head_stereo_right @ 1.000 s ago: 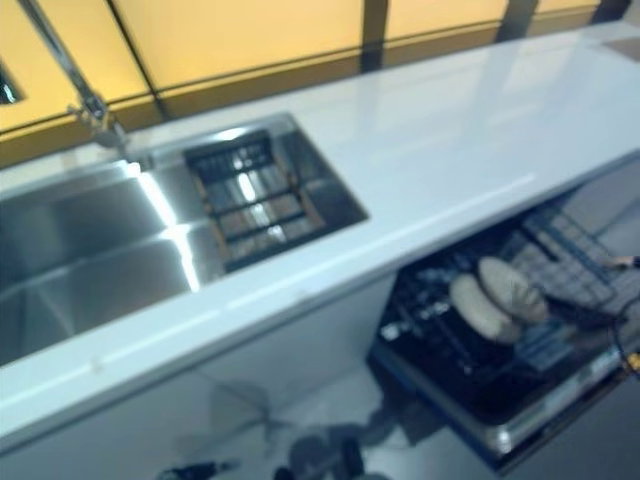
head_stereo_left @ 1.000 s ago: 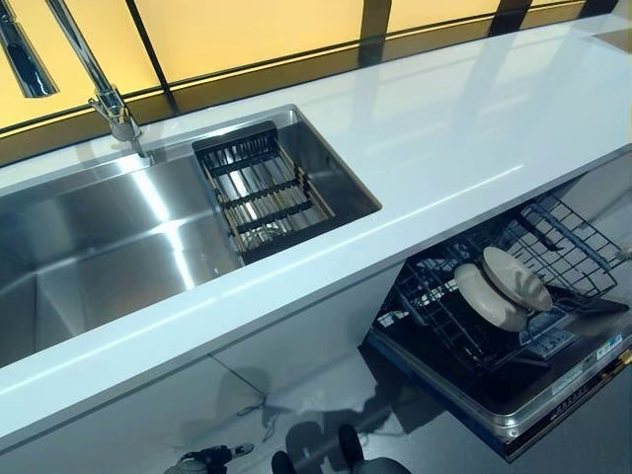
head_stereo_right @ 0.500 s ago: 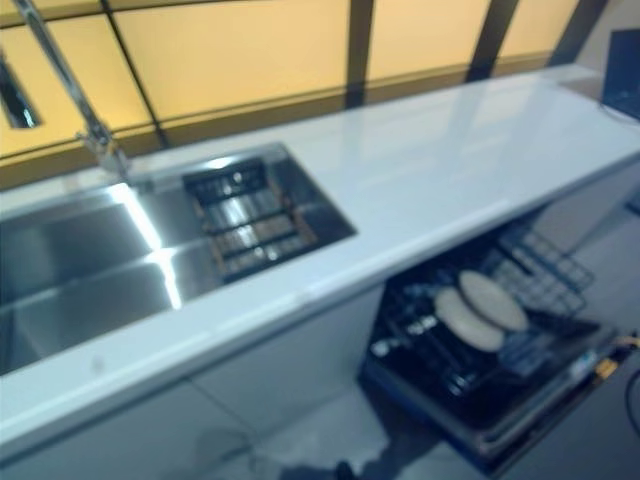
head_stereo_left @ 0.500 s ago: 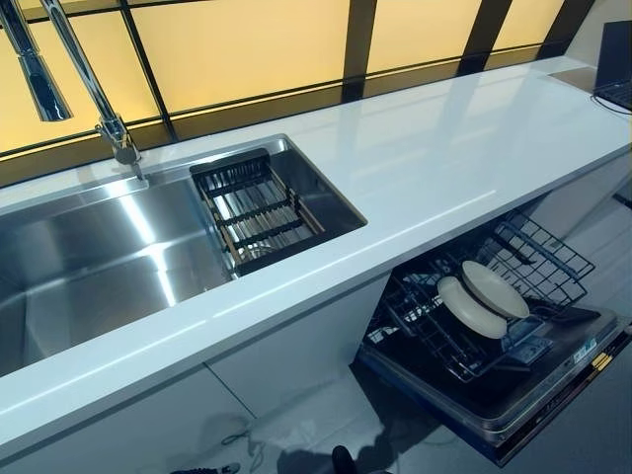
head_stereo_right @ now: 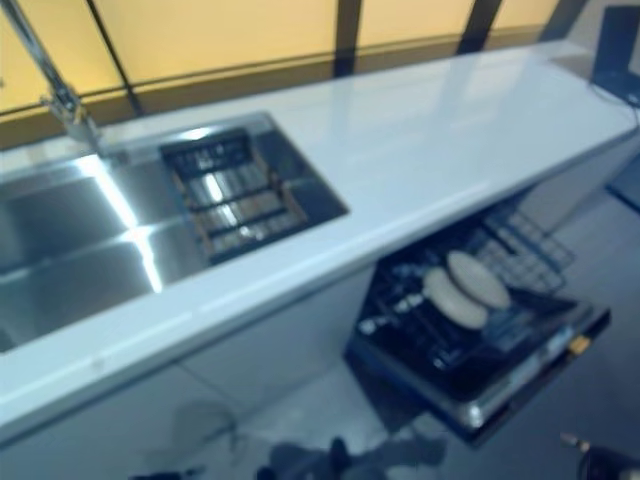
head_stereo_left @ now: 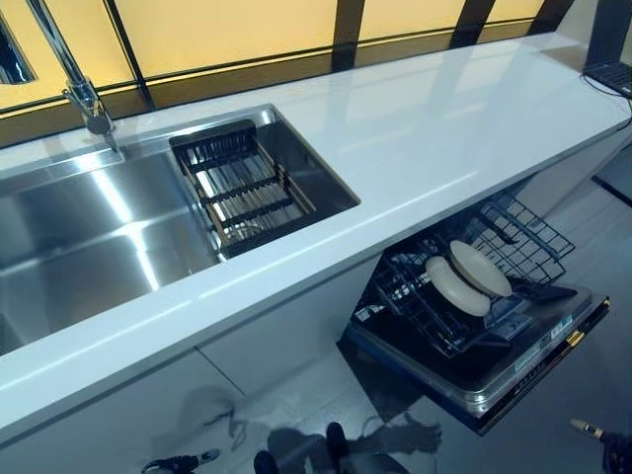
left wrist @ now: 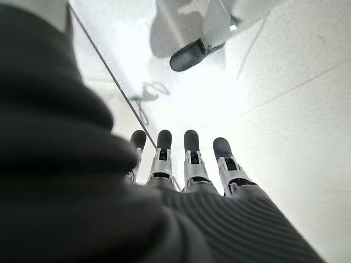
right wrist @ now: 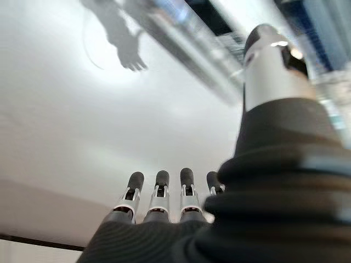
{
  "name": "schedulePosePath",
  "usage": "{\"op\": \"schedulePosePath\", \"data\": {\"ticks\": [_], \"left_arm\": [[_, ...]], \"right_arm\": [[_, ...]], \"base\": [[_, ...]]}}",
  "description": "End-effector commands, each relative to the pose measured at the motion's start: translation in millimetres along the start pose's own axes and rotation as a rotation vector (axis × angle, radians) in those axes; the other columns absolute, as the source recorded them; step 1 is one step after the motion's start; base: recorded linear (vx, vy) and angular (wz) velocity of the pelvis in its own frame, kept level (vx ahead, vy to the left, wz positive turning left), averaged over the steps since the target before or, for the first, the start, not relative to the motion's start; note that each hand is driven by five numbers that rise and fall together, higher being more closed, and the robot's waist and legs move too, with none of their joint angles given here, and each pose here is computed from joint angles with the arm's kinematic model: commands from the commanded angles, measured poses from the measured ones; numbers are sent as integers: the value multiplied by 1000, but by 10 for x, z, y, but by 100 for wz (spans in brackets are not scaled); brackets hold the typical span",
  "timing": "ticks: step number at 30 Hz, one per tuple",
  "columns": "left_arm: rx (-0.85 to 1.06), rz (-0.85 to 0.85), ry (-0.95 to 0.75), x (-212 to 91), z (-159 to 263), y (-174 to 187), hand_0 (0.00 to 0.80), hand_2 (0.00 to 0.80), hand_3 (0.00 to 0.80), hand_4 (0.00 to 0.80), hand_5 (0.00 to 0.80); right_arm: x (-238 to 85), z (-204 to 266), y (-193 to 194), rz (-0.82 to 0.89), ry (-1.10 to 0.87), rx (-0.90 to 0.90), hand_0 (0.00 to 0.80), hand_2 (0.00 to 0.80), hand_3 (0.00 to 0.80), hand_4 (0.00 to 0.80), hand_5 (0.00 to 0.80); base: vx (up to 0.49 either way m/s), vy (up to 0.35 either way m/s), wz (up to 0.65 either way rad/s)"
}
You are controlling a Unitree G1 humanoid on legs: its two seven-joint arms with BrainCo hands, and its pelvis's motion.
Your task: Take plates into dishwasher
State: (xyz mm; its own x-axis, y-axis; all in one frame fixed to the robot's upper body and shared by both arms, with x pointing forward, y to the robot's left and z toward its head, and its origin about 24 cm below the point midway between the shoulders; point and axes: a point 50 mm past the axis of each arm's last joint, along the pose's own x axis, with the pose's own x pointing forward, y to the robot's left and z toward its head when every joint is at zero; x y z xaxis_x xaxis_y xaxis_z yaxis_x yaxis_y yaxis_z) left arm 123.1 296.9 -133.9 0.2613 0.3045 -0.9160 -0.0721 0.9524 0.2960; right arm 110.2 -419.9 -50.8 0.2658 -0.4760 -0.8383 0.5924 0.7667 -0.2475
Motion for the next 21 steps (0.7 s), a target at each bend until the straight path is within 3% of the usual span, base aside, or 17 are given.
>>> {"op": "schedulePosePath", "data": {"ticks": [1,5,13,18,21], "left_arm": [[-69,79,10,-35,63,330,0,0,0,0,0],[-206,89,-62,-86,362,480,0,0,0,0,0],[-285,-25,-79,-28,347,77,0,0,0,0,0],[-415,-53,0,10,-49,-118,0,0,0,0,0],[-387,-91,-6,13,-77,-227,0,0,0,0,0]], "right_arm": [[15,199,242,46,-59,103,0,0,0,0,0],[65,123,575,104,-39,139,0,0,0,0,0],[106,-82,799,194,16,245,0,0,0,0,0],[118,-191,704,96,97,244,0,0,0,0,0],[128,-419,606,11,187,248,0,0,0,0,0]], "base": [[-384,-458,2],[-389,-544,6],[-277,-372,11],[-180,-295,6],[-141,-196,68]]}}
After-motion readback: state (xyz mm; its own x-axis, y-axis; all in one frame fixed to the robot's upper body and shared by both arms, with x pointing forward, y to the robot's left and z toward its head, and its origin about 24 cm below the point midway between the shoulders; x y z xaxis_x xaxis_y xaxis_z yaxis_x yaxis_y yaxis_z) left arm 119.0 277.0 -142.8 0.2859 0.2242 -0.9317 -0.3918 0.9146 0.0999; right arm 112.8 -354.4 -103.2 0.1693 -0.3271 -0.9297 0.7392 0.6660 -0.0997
